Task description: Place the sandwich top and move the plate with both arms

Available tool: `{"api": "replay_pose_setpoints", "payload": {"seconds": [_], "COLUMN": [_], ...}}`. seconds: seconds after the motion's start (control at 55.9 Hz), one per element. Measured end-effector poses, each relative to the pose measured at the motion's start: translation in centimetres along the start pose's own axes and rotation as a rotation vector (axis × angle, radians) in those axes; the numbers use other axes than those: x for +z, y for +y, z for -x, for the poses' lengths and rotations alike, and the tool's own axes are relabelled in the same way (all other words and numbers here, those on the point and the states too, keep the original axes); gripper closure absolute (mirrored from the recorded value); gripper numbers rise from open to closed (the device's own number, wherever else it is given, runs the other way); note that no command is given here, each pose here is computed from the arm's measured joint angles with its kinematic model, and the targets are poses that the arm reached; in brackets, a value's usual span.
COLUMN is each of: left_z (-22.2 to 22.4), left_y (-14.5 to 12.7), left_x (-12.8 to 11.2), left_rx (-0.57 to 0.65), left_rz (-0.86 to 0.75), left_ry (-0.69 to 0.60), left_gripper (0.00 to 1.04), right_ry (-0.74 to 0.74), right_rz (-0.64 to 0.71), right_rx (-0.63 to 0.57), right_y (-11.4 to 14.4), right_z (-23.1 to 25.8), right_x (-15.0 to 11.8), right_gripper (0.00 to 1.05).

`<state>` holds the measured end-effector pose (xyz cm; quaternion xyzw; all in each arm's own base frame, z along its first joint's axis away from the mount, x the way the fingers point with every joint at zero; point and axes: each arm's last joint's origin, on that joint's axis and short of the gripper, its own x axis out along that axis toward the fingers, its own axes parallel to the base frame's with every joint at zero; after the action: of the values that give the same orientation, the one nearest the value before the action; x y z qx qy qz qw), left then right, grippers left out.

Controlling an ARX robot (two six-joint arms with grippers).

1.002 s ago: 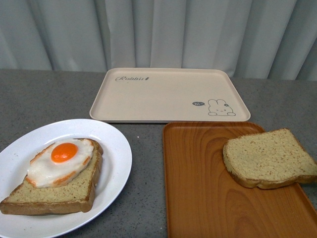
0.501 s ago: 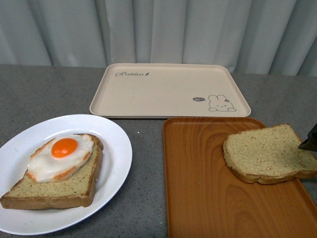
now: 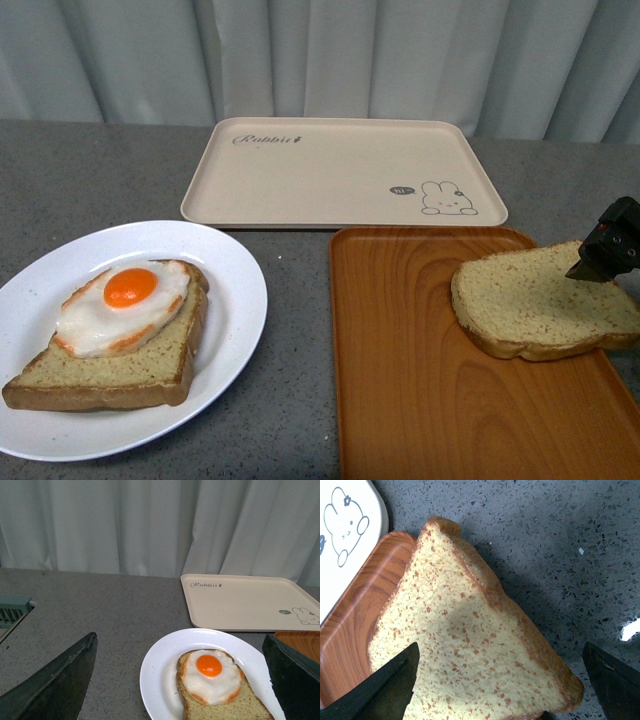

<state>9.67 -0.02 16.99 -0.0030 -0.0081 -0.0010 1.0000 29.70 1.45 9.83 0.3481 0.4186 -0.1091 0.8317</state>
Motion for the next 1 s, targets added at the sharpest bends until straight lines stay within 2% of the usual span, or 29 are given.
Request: {"api": "replay_pose_setpoints", "payload": {"seconds": [0.412, 0.788, 0.895, 1.002], "left_z": [0.0, 0.0, 0.0, 0.0], "left_y": [0.0, 0.0, 0.0, 0.0], "left_x": [0.0, 0.0, 0.0, 0.0], "left_rx": [0.0, 0.0, 0.0, 0.0], "left_rz": [0.0, 0.0, 0.0, 0.0], "left_ry": [0.0, 0.0, 0.0, 0.0], "left_gripper": [0.06, 0.06, 0.06, 0.06], "right_ry": [-0.007, 0.003, 0.001, -0.006], "right_rz": [0.015, 0.026, 0.027, 0.031], "right_rx": [0.0, -0.016, -0.007, 0.007], "right_y": [0.5, 0.6, 0.7, 1.1], "right_z": [-0.6, -1.1, -1.0, -0.6], "right_x": [-0.1, -0.6, -0.5, -0.1], "right_gripper": [0.1, 0.64, 0.84, 0.99]}}
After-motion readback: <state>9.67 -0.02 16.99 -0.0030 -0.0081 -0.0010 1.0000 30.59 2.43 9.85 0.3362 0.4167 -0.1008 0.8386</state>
